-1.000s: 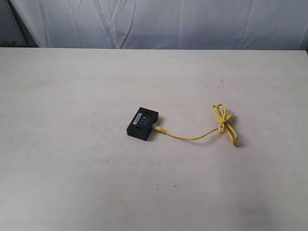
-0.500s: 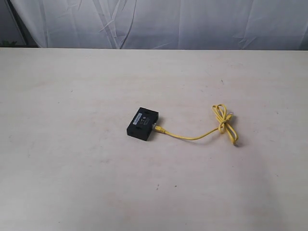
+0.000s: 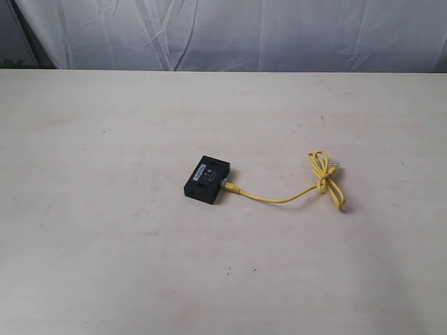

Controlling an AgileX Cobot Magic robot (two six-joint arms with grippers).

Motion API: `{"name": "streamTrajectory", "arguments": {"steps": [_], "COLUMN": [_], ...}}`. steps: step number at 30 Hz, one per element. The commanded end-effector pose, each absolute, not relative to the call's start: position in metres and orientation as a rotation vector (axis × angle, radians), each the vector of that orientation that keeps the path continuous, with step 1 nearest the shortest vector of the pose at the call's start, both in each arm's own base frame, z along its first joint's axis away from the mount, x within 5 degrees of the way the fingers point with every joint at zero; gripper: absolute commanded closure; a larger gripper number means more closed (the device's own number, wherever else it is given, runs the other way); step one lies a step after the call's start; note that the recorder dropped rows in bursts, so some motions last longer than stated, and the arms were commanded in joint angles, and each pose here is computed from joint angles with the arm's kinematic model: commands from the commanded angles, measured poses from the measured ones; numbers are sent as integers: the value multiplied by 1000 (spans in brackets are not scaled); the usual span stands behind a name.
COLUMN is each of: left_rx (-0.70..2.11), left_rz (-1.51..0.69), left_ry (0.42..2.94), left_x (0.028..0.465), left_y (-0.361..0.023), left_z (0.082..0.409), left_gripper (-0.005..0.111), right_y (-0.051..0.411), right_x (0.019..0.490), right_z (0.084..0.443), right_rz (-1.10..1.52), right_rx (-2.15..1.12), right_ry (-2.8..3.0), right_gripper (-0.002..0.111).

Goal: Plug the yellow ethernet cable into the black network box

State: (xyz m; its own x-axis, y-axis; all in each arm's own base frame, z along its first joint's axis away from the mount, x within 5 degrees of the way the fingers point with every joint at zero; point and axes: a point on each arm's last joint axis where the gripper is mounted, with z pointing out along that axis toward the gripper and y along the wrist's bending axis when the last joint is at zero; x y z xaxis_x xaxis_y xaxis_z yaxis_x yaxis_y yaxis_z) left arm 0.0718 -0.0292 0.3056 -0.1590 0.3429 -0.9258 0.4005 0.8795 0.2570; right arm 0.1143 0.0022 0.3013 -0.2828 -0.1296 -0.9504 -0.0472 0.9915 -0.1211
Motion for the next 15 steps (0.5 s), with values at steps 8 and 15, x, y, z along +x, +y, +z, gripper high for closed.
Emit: {"name": "streamTrajectory", "arguments": {"steps": [8, 15], "left_rx": [528, 519], "left_rz": [-53, -43], "left_ry": [1642, 1605], "left_x": [51, 43], "left_y": [-28, -27], "left_z": [309, 306], "left_gripper": [107, 107], "right_y": [2, 2], "right_x": [94, 83], "right_z": [294, 292], "right_rz": [-50, -46], "right_rx": [-97, -95], "right_ry": [1724, 1614], "right_gripper": [108, 108]}}
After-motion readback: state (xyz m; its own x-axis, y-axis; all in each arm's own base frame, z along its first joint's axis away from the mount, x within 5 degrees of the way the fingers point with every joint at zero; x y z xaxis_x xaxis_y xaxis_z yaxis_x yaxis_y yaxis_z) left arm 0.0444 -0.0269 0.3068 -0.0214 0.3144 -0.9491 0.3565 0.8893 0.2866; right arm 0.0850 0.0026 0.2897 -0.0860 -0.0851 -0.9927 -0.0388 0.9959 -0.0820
